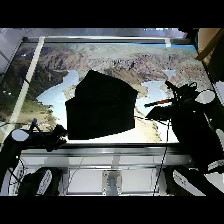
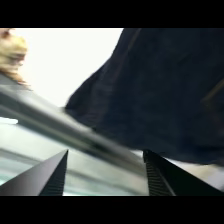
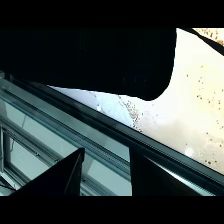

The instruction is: Fold the clothes and pants, and hang the long-sleeved shirts on hangers.

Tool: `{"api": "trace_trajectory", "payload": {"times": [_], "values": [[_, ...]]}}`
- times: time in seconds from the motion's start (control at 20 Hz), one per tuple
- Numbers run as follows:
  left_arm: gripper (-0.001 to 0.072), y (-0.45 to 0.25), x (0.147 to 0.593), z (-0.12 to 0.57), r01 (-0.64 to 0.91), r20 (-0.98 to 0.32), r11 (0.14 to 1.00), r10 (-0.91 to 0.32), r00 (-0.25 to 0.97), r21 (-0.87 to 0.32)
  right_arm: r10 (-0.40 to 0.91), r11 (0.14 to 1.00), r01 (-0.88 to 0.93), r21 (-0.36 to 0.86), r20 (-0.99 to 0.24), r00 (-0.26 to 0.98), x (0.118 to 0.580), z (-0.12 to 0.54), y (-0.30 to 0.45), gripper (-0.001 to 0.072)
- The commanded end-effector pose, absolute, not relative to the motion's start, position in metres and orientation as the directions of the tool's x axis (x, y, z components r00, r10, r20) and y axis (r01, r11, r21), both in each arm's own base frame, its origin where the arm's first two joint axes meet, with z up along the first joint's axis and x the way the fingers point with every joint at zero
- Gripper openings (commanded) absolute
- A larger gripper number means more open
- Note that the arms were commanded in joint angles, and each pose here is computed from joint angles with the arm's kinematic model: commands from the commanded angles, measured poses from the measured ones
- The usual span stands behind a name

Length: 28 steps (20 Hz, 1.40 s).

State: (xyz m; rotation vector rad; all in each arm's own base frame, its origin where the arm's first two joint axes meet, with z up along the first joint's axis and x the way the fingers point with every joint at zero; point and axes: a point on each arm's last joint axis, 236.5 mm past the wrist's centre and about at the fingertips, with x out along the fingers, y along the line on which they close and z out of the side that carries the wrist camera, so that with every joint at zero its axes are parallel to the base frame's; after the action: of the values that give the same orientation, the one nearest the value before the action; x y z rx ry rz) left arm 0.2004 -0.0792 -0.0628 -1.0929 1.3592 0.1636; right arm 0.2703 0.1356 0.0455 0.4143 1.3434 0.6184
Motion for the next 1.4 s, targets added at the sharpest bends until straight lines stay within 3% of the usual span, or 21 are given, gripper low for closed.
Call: {"api": "trace_trajectory", "payload": {"times": [0.0, 0.3, 0.45, 0.85, 0.95, 1.05, 1.1, 1.15, 1.2, 1.25, 1.35], "values": [[0.0493, -0.096, 0.202, -0.07, -0.734, -0.761, 0.35, -0.551, 0.342, -0.582, 0.629, 0.772, -0.205, 0.602, -0.769, 0.113, 0.272, 0.045, 0.136, 0.0339], [0.0494, -0.083, 0.196, -0.086, -0.762, -0.807, 0.366, -0.491, 0.329, -0.534, 0.629, 0.772, -0.206, 0.601, -0.769, 0.116, 0.273, 0.045, 0.136, 0.0338], [0.0494, -0.073, 0.21, -0.088, -0.755, -0.805, 0.343, -0.446, 0.392, -0.558, 0.625, 0.777, -0.204, 0.595, -0.768, 0.139, 0.278, 0.046, 0.135, 0.0338], [0.049, -0.073, 0.218, -0.103, -0.785, -0.804, 0.299, -0.457, 0.382, -0.543, 0.626, 0.777, -0.2, 0.597, -0.767, 0.142, 0.279, 0.046, 0.135, 0.0338], [0.0405, -0.072, 0.22, -0.106, -0.79, -0.804, 0.288, -0.454, 0.384, -0.541, 0.625, 0.777, -0.2, 0.597, -0.767, 0.142, 0.279, 0.046, 0.135, 0.0338], [0.0387, -0.074, 0.22, -0.108, -0.792, -0.801, 0.287, -0.463, 0.378, -0.539, 0.624, 0.779, -0.199, 0.595, -0.767, 0.151, 0.281, 0.046, 0.134, 0.0338], [0.033, -0.076, 0.221, -0.108, -0.777, -0.796, 0.306, -0.472, 0.378, -0.55, 0.622, 0.781, -0.199, 0.592, -0.766, 0.16, 0.283, 0.046, 0.134, 0.0338], [0.0255, -0.078, 0.222, -0.108, -0.772, -0.791, 0.308, -0.481, 0.379, -0.557, 0.62, 0.783, -0.199, 0.59, -0.766, 0.169, 0.285, 0.046, 0.134, 0.0338], [0.0088, -0.079, 0.224, -0.107, -0.766, -0.783, 0.305, -0.489, 0.384, -0.566, 0.619, 0.784, -0.197, 0.589, -0.765, 0.176, 0.287, 0.046, 0.133, 0.0338], [0.0027, -0.079, 0.227, -0.107, -0.754, -0.777, 0.311, -0.49, 0.395, -0.579, 0.62, 0.783, -0.195, 0.591, -0.764, 0.177, 0.287, 0.047, 0.134, 0.0338], [0.0026, -0.075, 0.236, -0.103, -0.717, -0.769, 0.338, -0.475, 0.428, -0.609, 0.637, 0.769, -0.193, 0.61, -0.757, 0.146, 0.279, 0.049, 0.138, 0.0339]]}}
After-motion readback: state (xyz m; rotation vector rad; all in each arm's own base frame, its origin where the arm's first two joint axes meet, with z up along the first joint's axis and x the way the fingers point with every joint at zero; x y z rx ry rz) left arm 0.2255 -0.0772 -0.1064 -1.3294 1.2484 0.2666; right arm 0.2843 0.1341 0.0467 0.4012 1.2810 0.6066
